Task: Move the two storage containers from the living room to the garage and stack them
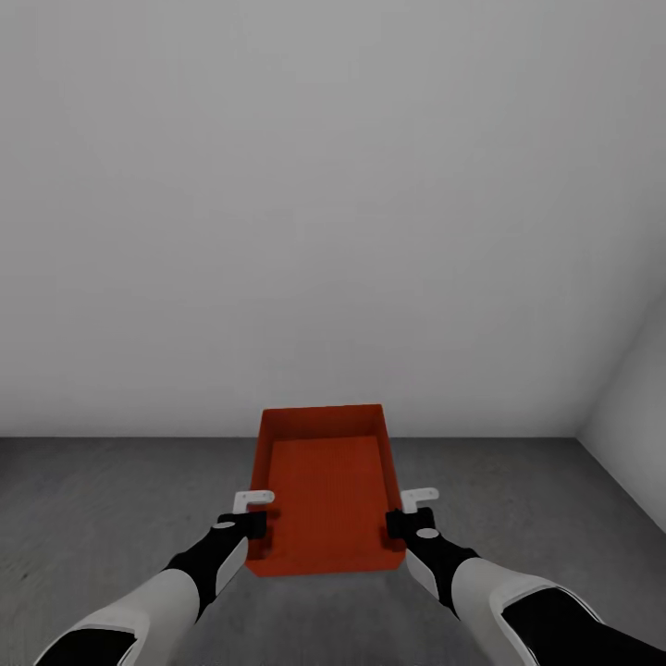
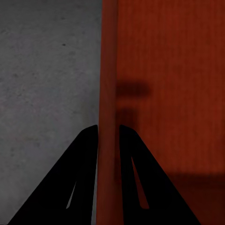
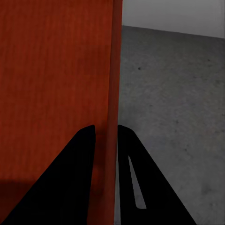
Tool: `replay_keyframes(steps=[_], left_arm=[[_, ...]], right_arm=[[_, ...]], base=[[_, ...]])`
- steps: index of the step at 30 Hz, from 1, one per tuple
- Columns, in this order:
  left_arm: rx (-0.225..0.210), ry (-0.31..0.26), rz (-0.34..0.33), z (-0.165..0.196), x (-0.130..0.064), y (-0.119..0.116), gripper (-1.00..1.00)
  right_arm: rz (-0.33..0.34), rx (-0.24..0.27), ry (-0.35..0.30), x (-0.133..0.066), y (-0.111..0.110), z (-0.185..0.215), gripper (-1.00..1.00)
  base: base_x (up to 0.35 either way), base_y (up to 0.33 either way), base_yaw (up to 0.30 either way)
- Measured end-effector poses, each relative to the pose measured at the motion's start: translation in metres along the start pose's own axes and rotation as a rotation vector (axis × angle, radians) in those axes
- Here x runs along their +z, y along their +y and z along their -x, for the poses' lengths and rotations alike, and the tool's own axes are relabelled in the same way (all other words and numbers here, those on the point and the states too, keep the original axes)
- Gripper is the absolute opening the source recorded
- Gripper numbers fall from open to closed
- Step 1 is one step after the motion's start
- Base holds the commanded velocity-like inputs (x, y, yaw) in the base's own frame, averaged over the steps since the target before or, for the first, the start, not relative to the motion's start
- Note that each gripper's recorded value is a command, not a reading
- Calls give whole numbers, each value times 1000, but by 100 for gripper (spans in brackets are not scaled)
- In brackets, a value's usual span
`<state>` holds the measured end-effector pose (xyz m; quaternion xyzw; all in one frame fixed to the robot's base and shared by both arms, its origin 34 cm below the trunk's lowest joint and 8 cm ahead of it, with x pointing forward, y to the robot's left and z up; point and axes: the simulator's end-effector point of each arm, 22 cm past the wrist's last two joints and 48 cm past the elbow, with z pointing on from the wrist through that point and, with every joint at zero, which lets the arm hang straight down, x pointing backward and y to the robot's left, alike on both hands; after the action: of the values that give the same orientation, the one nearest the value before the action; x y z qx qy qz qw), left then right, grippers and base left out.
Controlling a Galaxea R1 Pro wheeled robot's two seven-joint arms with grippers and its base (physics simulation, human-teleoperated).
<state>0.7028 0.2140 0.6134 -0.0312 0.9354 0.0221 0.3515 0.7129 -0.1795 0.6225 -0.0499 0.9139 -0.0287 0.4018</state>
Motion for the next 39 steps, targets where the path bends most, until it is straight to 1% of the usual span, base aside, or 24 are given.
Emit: replay_keyframes(steps=[39], left_arm=[[5,62,3,-84,67,-1,-100]], right_arm=[[7,0,61,58,11,-91,-100]], base=[[0,0,0]])
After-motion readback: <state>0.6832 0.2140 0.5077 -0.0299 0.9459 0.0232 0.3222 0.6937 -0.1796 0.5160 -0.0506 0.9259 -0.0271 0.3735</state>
